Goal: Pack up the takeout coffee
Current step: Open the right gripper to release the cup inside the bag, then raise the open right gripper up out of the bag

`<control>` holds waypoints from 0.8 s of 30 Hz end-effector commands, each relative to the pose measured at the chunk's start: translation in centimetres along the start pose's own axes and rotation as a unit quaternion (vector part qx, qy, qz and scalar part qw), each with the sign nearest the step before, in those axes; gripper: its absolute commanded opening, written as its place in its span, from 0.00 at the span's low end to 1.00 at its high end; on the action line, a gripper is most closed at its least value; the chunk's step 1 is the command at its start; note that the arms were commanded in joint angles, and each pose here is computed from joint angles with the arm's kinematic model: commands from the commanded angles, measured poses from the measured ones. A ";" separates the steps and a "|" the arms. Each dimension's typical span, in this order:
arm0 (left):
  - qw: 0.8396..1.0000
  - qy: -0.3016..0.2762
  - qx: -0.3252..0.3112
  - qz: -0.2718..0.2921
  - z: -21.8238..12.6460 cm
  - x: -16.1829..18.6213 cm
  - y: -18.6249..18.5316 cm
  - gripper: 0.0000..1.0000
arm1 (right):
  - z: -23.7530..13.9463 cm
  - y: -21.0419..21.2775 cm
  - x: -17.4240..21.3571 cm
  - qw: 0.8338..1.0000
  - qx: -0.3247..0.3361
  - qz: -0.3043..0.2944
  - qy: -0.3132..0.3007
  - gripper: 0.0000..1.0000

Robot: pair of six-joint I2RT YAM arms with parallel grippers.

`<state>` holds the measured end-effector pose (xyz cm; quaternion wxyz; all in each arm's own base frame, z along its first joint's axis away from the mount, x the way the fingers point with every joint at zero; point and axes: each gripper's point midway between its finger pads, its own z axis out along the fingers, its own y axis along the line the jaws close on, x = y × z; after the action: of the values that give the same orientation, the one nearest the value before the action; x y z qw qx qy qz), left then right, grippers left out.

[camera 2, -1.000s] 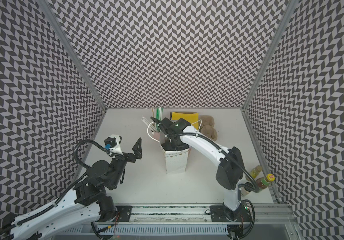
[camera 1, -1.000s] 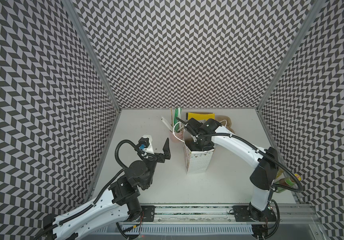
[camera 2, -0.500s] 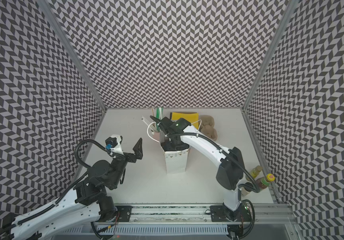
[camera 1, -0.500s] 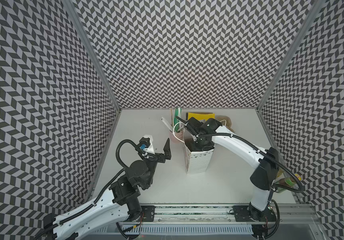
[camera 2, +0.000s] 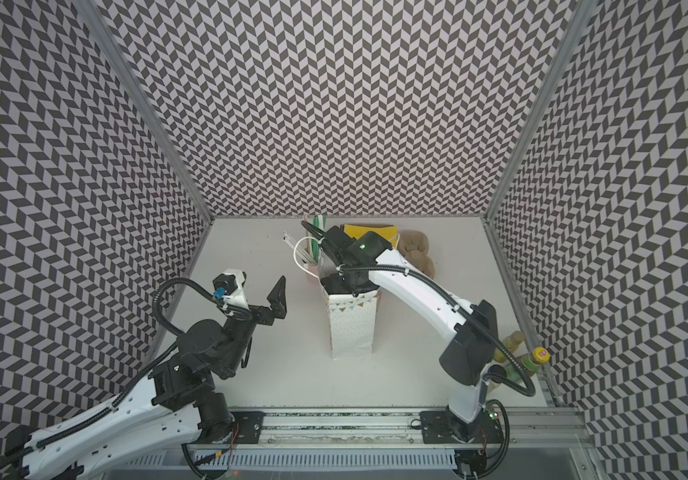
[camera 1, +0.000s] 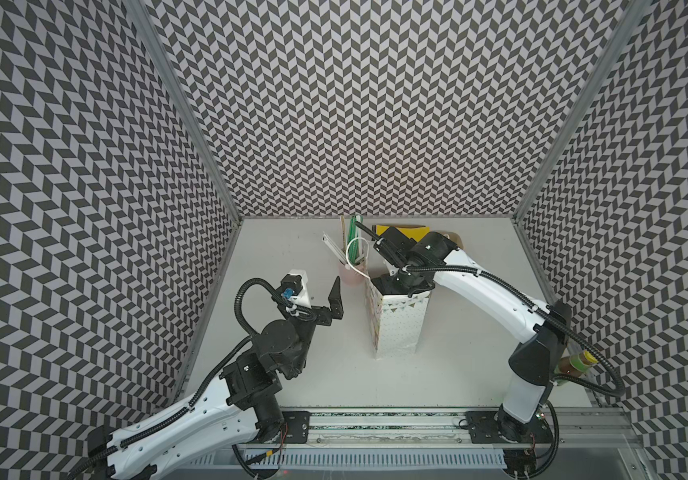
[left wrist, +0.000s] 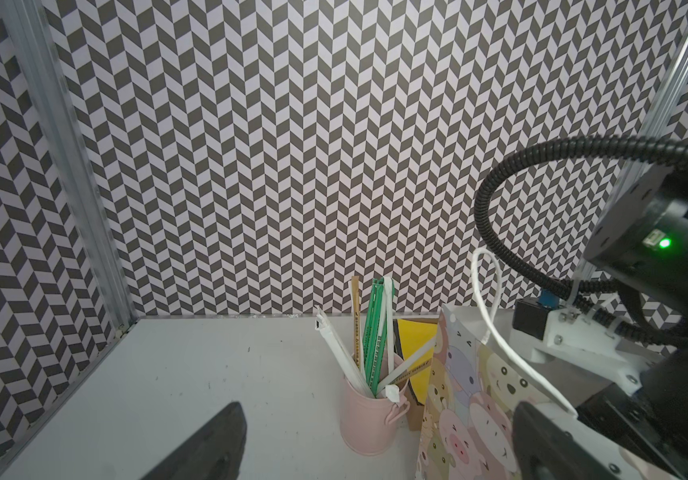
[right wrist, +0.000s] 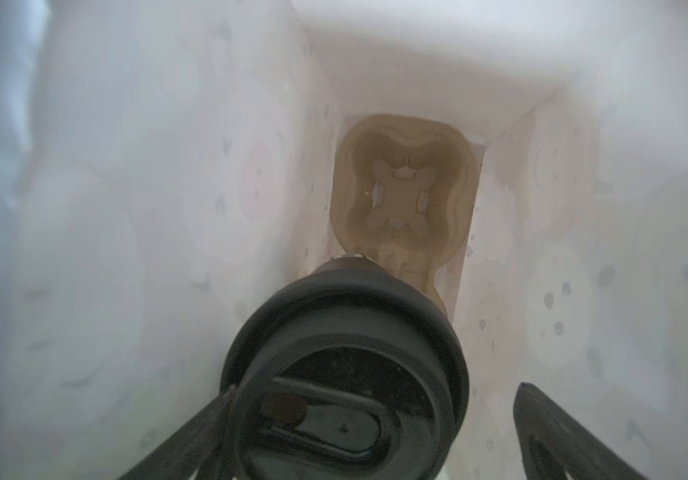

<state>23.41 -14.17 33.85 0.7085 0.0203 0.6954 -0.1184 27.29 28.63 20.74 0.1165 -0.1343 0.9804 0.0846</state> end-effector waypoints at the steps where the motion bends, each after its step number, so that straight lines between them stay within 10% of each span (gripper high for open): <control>1: 1.000 -0.009 0.001 -0.008 -0.1 -1.1 0.0 1.00 | -0.9 -0.2 0.0 1.000 0.002 -0.001 -0.017 0.99; 24: 0.999 -0.004 0.044 -0.001 -0.2 -0.8 -1.6 1.00 | -1.1 0.3 -0.5 0.999 0.015 -0.017 -0.034 0.99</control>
<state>23.12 -15.40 33.87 0.7048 0.0477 0.6935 -0.1413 27.14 28.47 20.34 0.1262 -0.1442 0.9795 0.0623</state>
